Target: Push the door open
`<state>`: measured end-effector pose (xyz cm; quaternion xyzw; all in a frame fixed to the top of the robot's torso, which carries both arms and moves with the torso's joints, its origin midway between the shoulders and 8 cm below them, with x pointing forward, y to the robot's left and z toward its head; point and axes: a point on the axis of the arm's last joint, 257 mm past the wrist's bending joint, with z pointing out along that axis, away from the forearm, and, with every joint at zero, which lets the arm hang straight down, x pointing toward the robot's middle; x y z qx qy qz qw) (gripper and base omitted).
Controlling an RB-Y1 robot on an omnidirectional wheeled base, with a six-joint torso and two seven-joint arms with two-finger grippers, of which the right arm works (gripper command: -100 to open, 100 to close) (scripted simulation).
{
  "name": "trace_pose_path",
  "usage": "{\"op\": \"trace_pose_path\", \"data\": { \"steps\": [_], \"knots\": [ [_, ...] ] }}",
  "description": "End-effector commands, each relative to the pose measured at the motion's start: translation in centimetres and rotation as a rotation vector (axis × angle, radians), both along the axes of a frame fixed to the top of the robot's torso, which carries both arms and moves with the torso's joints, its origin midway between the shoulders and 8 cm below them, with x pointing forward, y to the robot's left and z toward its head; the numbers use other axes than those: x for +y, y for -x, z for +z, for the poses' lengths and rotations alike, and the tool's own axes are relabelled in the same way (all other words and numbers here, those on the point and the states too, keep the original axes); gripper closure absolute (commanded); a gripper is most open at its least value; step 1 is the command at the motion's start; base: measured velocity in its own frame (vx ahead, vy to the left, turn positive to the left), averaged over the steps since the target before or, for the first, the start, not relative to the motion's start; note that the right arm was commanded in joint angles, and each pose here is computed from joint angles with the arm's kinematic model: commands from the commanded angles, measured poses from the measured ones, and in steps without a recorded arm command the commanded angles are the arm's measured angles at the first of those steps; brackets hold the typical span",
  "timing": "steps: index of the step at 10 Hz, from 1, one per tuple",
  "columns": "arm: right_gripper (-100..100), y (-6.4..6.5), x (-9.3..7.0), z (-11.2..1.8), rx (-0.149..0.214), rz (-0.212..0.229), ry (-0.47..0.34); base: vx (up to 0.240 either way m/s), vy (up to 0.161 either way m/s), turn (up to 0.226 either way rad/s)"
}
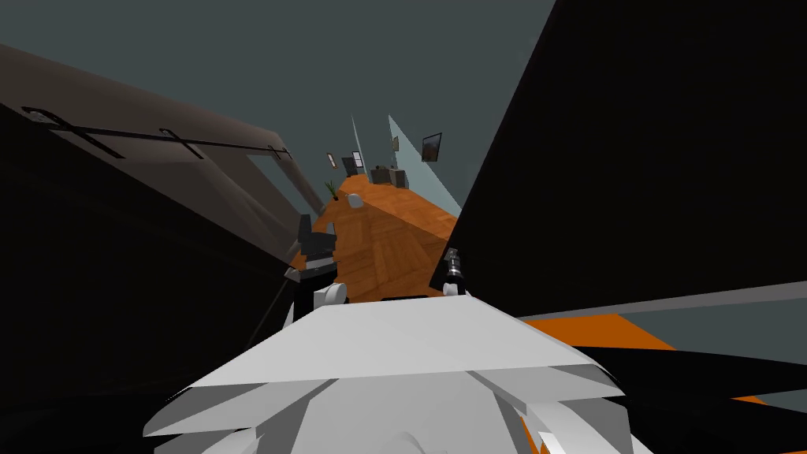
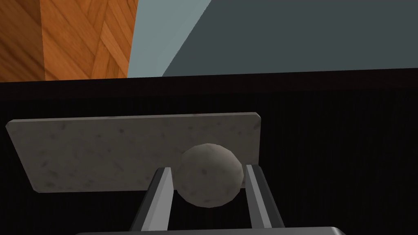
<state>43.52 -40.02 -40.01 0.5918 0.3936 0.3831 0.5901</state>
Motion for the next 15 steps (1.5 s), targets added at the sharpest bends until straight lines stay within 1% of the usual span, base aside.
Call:
{"op": "trace_pose_path", "data": {
  "steps": [1,5,6,7,10,11,12,15],
  "knots": [
    [100,-0.1,-1.2,0.7,-0.014,-0.021,0.007,0.196,0.012,-0.044],
    [100,0.9,-3.9,0.8,-0.014,-0.091,0.004,0.219,0.001,-0.052],
    [100,1.3,-4.9,0.9,-0.014,-0.117,0.002,0.214,-0.006,-0.061],
    [100,1.5,-5.5,0.9,-0.014,-0.133,0.0,0.233,0.008,-0.063],
    [100,2.1,-6.8,0.9,-0.014,-0.168,-0.005,0.209,0.02,-0.06],
    [100,2.2,-6.4,0.6,-0.008,-0.161,-0.005,0.093,-0.001,-0.028],
    [100,2.8,-7.6,0.7,-0.012,-0.191,-0.003,0.132,0.005,-0.041],
    [100,3.8,-9.2,0.8,-0.012,-0.235,-0.003,0.219,-0.034,-0.043]
  ]
}}
